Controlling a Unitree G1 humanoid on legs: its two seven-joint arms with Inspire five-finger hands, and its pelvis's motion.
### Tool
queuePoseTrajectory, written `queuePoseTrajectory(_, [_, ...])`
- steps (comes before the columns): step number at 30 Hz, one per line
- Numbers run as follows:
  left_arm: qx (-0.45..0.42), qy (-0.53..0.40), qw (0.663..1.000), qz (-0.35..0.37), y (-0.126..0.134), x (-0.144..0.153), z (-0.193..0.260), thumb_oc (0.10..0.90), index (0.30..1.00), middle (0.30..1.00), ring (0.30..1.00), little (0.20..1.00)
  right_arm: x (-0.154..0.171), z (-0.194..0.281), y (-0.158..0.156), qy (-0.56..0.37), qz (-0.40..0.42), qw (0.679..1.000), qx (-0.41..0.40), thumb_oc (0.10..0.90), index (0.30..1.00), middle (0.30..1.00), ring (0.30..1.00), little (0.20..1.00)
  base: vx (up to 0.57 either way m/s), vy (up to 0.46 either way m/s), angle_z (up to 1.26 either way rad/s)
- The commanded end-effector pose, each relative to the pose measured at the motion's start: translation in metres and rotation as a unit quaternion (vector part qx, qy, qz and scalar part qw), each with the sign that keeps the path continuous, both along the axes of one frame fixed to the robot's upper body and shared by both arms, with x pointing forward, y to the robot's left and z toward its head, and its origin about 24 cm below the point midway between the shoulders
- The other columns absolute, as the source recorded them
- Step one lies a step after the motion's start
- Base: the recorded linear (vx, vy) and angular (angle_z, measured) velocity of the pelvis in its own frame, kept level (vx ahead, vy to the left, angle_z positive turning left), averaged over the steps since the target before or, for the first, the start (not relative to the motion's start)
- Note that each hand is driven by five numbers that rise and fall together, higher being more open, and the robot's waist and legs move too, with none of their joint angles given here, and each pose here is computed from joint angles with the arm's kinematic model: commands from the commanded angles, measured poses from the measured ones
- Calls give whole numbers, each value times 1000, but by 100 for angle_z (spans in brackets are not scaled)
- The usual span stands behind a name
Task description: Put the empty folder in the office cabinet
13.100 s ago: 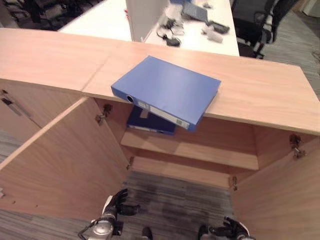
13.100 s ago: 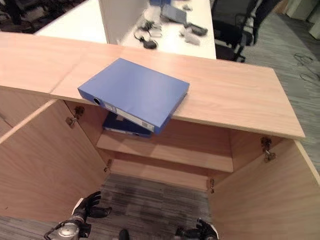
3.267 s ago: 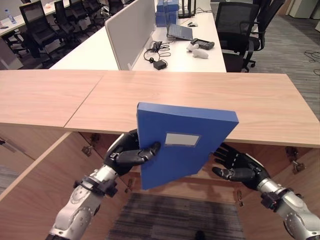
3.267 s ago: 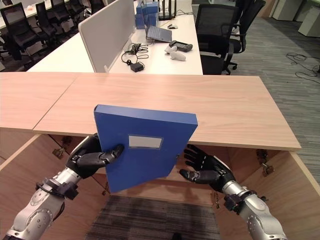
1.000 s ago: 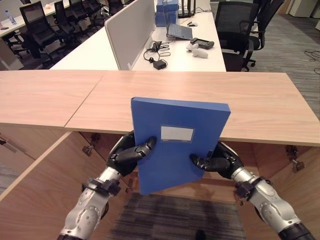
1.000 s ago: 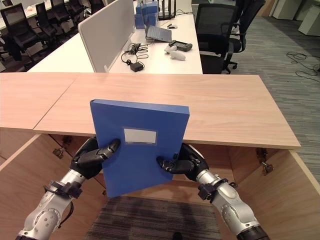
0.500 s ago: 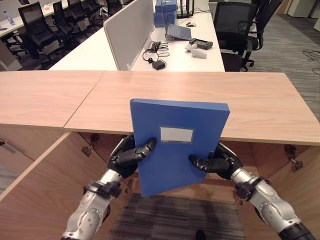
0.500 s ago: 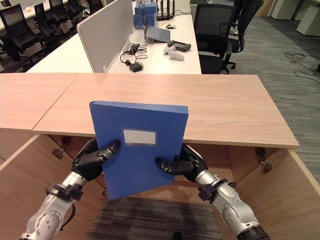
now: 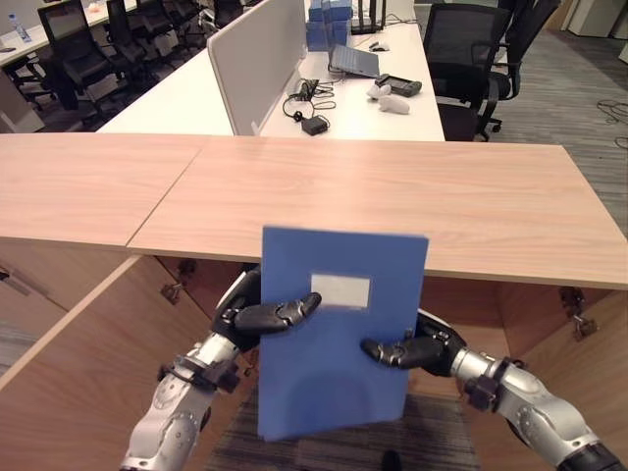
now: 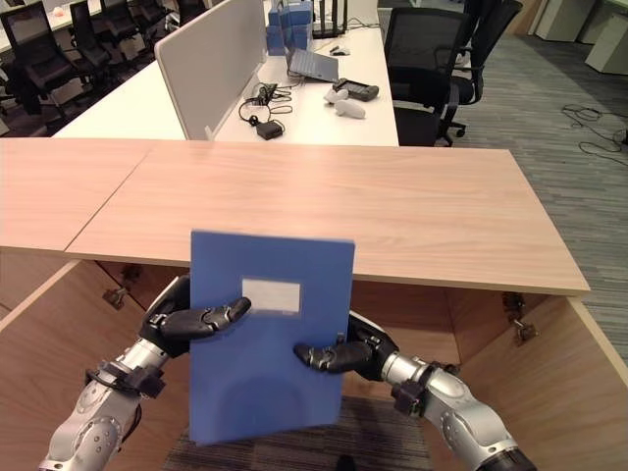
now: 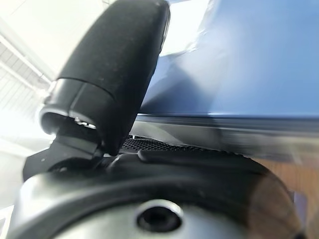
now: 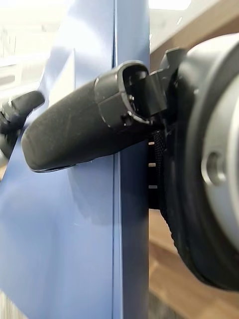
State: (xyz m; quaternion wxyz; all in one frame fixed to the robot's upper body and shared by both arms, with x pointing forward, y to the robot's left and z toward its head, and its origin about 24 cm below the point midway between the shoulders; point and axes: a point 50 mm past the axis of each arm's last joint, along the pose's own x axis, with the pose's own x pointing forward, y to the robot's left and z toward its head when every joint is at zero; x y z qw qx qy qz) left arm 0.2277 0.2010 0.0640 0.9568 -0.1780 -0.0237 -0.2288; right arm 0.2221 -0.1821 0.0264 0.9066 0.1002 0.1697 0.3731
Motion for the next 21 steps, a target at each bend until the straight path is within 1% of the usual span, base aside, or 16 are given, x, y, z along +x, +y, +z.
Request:
queuePoseTrajectory(1, [53, -178, 983, 2, 2, 17, 60, 800, 900, 900, 900, 900, 10, 37, 16, -105, 75, 991, 25, 400, 300, 300, 300, 300, 0, 0, 0])
queuePoseTrajectory(2, [68, -177, 982, 14, 8, 16, 58, 800, 900, 900, 900, 900, 10, 36, 11, -103, 68, 992, 17, 400, 300, 300, 300, 300, 0, 0, 0])
queuePoseTrajectory(3, [68, -177, 982, 14, 8, 16, 58, 800, 900, 900, 900, 900, 10, 35, 11, -103, 68, 992, 17, 400, 300, 300, 300, 300, 16, -13, 3])
queuePoseTrajectory(4, [93, -164, 982, 29, 18, 15, 51, 800, 900, 900, 900, 900, 8, 30, 4, -92, 56, 994, 7, 400, 300, 300, 300, 300, 13, -8, 4])
queuePoseTrajectory(5, [93, -164, 982, 29, 18, 15, 51, 800, 900, 900, 900, 900, 8, 30, 4, -92, 56, 994, 7, 400, 300, 300, 300, 300, 0, 0, 0])
queuePoseTrajectory(6, [110, -155, 981, 35, 24, 13, 46, 800, 900, 900, 900, 900, 8, 27, 0, -86, 49, 995, 3, 400, 300, 300, 300, 300, 13, -11, 3])
queuePoseTrajectory(7, [150, -99, 982, 57, 45, 5, 24, 800, 900, 900, 900, 900, 4, 19, -13, -74, 29, 997, -13, 400, 300, 300, 300, 300, 13, -11, 5])
queuePoseTrajectory(8, [150, -98, 982, 57, 45, 5, 24, 800, 900, 900, 900, 900, 4, 19, -13, -74, 29, 997, -13, 400, 300, 300, 300, 300, 14, -5, 6])
queuePoseTrajectory(9, [158, -70, 983, 66, 54, 1, 13, 800, 900, 900, 900, 900, 2, 14, -16, -62, 21, 998, -15, 400, 300, 300, 300, 300, 4, 2, 7])
queuePoseTrajectory(10, [182, -13, 980, 77, 68, -8, -9, 800, 900, 900, 900, 900, 0, 9, -25, -55, -1, 998, -20, 400, 300, 300, 300, 300, 6, 4, 7])
queuePoseTrajectory(13, [227, 69, 967, 89, 89, -28, -38, 800, 900, 900, 900, 900, -4, 2, -41, -50, -26, 997, -57, 400, 300, 300, 300, 300, 0, 2, 2])
queuePoseTrajectory(17, [257, 142, 952, 86, 100, -46, -65, 800, 900, 900, 900, 900, -7, -7, -50, -39, -50, 995, -74, 400, 300, 300, 300, 300, -1, 2, 2])
queuePoseTrajectory(18, [273, 191, 940, 76, 103, -59, -84, 800, 900, 900, 900, 900, -8, -12, -53, -33, -68, 994, -75, 400, 300, 300, 300, 300, -10, 0, 6])
queuePoseTrajectory(19, [279, 213, 934, 65, 103, -65, -93, 800, 900, 900, 900, 900, -8, -15, -54, -28, -72, 994, -77, 400, 300, 300, 300, 300, -8, 2, 12])
queuePoseTrajectory(20, [280, 213, 934, 65, 103, -65, -93, 800, 900, 900, 900, 900, -8, -15, -54, -28, -72, 994, -77, 400, 300, 300, 300, 300, -9, -1, 16])
queuePoseTrajectory(21, [293, 256, 920, 42, 104, -78, -109, 800, 900, 900, 900, 900, -9, -20, -52, -20, -75, 994, -74, 400, 300, 300, 300, 300, -5, 0, 13])
